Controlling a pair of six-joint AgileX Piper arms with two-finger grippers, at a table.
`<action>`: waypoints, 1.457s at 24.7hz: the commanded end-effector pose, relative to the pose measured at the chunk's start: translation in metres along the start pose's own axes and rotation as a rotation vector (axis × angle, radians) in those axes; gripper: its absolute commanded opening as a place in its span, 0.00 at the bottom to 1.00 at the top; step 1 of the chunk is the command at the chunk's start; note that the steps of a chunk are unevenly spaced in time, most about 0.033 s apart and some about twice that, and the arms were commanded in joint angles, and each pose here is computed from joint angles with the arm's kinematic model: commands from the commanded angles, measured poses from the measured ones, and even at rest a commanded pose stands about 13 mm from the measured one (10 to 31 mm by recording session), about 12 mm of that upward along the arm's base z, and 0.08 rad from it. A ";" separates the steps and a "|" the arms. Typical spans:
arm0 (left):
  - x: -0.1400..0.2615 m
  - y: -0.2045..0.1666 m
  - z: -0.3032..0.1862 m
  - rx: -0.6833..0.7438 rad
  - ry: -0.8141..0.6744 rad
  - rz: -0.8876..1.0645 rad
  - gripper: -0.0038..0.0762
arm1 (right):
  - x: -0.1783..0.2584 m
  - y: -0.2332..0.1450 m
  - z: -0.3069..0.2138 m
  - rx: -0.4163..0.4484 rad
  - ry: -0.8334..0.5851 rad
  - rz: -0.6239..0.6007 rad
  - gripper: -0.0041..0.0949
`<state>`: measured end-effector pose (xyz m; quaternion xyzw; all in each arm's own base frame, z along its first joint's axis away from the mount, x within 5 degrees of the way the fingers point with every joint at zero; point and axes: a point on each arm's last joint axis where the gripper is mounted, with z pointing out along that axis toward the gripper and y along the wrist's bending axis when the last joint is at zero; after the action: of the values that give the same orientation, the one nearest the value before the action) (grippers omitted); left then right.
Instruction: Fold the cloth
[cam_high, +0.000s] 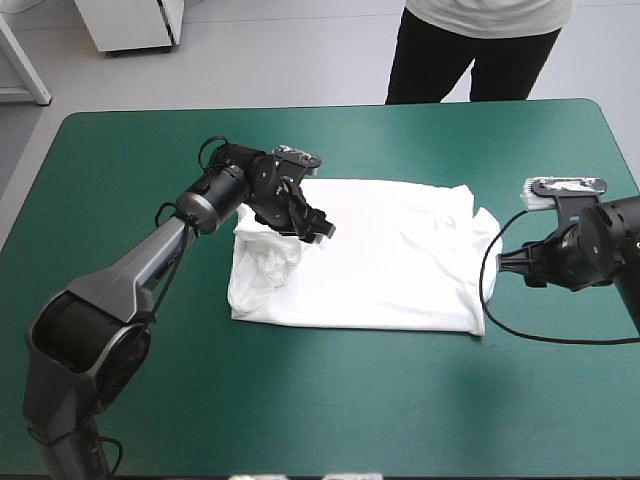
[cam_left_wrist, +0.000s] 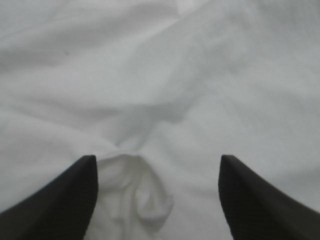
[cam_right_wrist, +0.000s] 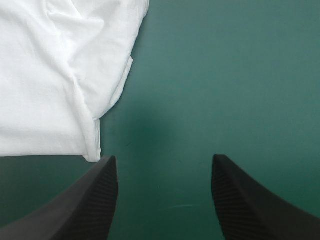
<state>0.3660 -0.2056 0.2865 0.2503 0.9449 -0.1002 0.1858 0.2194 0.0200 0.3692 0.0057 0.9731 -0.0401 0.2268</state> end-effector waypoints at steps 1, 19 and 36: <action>0.001 0.007 -0.062 -0.101 -0.091 -0.002 0.67 | -0.005 -0.003 -0.013 0.006 -0.074 0.011 0.58; 0.102 0.077 -0.137 -0.254 -0.079 -0.287 0.66 | -0.117 -0.004 0.145 -0.104 0.029 0.103 0.59; 0.102 0.077 -0.137 -0.253 -0.083 -0.287 0.66 | -0.110 0.006 0.226 -0.119 0.179 0.129 0.54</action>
<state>0.2878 -0.0578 0.3436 0.0912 0.9764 -0.0074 0.1955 0.4152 0.0115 0.2116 0.0509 0.9895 0.0283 0.1326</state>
